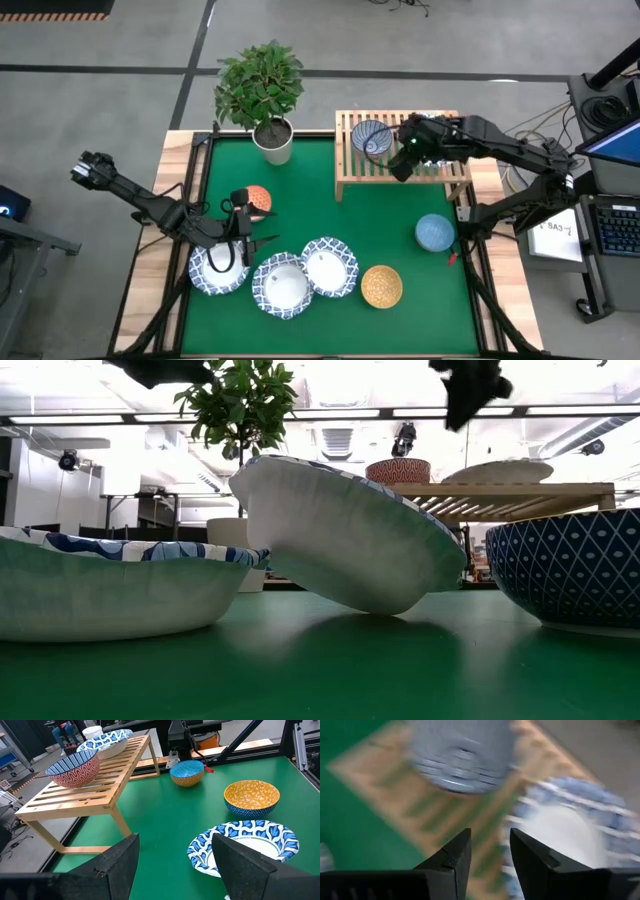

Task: Place and stack bowls onto a shelf
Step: Stack the white patterned bowl on top of the white patterned bowl on the shelf

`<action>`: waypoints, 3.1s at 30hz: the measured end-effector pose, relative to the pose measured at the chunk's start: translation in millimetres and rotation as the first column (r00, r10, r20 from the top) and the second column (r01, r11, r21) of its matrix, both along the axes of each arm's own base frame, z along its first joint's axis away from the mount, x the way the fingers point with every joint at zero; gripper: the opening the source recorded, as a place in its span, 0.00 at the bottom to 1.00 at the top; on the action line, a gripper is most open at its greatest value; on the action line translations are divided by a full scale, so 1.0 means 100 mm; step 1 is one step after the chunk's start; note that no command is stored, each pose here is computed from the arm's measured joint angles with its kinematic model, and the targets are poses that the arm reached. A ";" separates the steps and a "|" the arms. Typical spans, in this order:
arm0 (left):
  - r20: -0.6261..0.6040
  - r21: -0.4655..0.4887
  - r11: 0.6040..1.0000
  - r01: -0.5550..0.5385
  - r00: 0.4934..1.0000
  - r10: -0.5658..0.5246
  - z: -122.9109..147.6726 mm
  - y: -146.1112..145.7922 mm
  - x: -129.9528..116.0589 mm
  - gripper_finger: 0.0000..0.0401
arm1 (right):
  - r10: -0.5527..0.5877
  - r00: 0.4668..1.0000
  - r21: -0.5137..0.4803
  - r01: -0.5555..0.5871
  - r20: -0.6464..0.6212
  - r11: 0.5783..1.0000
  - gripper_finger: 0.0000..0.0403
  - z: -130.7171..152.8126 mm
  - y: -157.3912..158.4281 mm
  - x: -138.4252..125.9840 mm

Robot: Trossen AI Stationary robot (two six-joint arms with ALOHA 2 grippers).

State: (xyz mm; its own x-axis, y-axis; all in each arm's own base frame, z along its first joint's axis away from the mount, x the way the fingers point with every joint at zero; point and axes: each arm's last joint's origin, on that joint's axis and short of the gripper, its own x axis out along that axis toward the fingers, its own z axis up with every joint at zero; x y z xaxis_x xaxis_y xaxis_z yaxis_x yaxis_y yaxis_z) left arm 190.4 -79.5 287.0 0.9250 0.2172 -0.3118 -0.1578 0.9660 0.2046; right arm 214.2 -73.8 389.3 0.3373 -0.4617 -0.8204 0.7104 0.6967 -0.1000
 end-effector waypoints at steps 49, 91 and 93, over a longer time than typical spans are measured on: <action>-0.025 0.021 1.000 0.004 1.000 -0.004 -0.08 0.00 -0.01 0.58 | 0.629 0.746 0.185 -0.664 0.218 0.724 0.16 -1.46 2.61 1.56; -0.028 0.017 1.000 0.002 1.000 -0.001 -0.10 0.00 -0.01 0.58 | 0.653 0.728 0.175 -0.685 0.210 0.707 0.03 -1.36 2.50 1.54; -0.025 0.015 1.000 0.002 1.000 -0.001 -0.10 0.00 -0.01 0.58 | 0.653 0.726 0.147 -0.685 0.216 0.713 0.02 -1.17 2.44 1.44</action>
State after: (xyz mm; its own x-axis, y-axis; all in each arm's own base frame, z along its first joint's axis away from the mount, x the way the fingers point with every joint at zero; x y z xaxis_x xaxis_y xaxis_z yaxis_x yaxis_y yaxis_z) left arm 189.5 -79.0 277.3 0.9175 0.2205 -0.3311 -0.1510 0.9630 0.2231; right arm 358.3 170.7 272.2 0.6089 0.1001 -0.7869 0.0443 0.9862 0.1597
